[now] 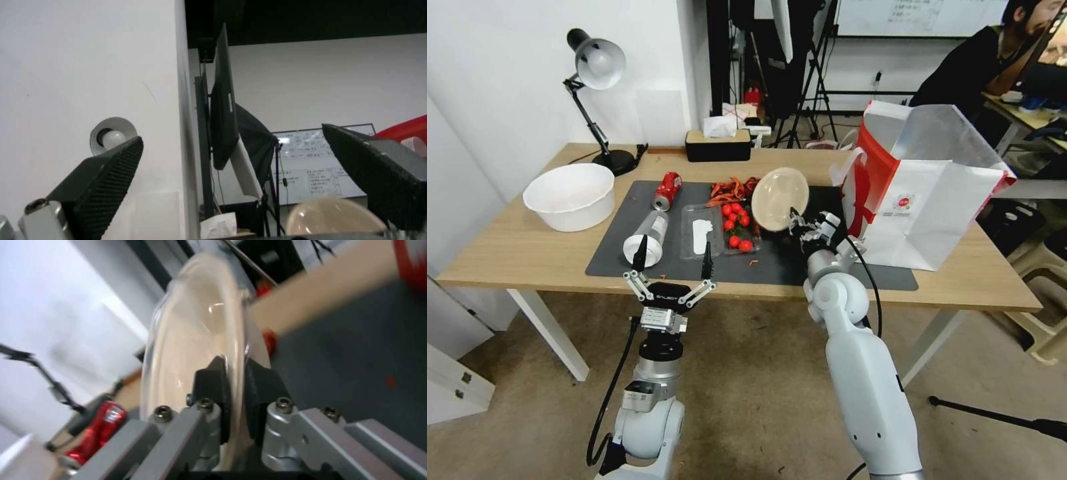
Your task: Pick up the trash from the table and place it into the takeout bag.
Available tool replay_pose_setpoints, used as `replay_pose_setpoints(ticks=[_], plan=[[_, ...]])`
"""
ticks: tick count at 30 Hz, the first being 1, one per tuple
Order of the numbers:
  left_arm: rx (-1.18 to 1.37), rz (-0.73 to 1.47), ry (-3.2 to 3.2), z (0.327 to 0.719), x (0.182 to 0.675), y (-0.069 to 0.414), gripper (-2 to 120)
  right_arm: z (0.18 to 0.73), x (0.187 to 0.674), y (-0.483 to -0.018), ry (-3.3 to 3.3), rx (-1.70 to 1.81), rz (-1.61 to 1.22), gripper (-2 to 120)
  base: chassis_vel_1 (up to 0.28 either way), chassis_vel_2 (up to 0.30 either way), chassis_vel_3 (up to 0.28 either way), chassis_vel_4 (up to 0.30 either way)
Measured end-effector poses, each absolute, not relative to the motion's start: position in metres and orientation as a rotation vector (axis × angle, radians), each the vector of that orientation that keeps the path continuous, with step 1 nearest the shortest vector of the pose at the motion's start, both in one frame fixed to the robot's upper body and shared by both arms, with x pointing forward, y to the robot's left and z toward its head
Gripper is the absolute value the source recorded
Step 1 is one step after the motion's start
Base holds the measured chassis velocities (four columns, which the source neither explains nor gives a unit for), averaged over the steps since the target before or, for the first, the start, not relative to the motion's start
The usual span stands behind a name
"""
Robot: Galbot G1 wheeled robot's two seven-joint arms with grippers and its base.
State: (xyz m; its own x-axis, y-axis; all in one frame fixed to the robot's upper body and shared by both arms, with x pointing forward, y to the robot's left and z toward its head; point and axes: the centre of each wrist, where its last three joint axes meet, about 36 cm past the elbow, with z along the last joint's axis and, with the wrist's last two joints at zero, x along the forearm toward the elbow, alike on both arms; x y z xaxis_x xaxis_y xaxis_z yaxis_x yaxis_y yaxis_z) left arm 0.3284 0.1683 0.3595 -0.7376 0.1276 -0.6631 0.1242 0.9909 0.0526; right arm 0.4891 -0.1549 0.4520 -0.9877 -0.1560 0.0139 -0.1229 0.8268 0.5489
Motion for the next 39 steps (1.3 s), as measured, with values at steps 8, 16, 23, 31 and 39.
replay_pose_setpoints(ticks=[8,16,23,31,39], plan=[[0.175,0.003,2.407,0.360,0.328,0.167,100,0.534,0.441,-0.160,-3.211,0.427,-0.800,2,0.000,0.000,0.000,0.000],[0.178,0.006,2.403,0.362,0.326,0.166,100,0.623,0.405,-0.224,-3.429,0.329,-0.745,2,0.000,0.000,0.000,0.000],[0.185,0.007,2.399,0.364,0.325,0.162,100,0.670,0.425,-0.287,-3.476,0.063,-0.656,2,0.000,0.000,0.000,0.000],[0.178,0.001,2.398,0.364,0.325,0.160,100,0.694,0.464,-0.337,-3.329,-0.238,-0.564,2,0.000,0.000,0.000,0.000],[0.174,-0.002,2.394,0.365,0.326,0.159,100,0.679,0.480,-0.336,-3.205,-0.257,-0.534,2,0.000,0.000,0.000,0.000]])
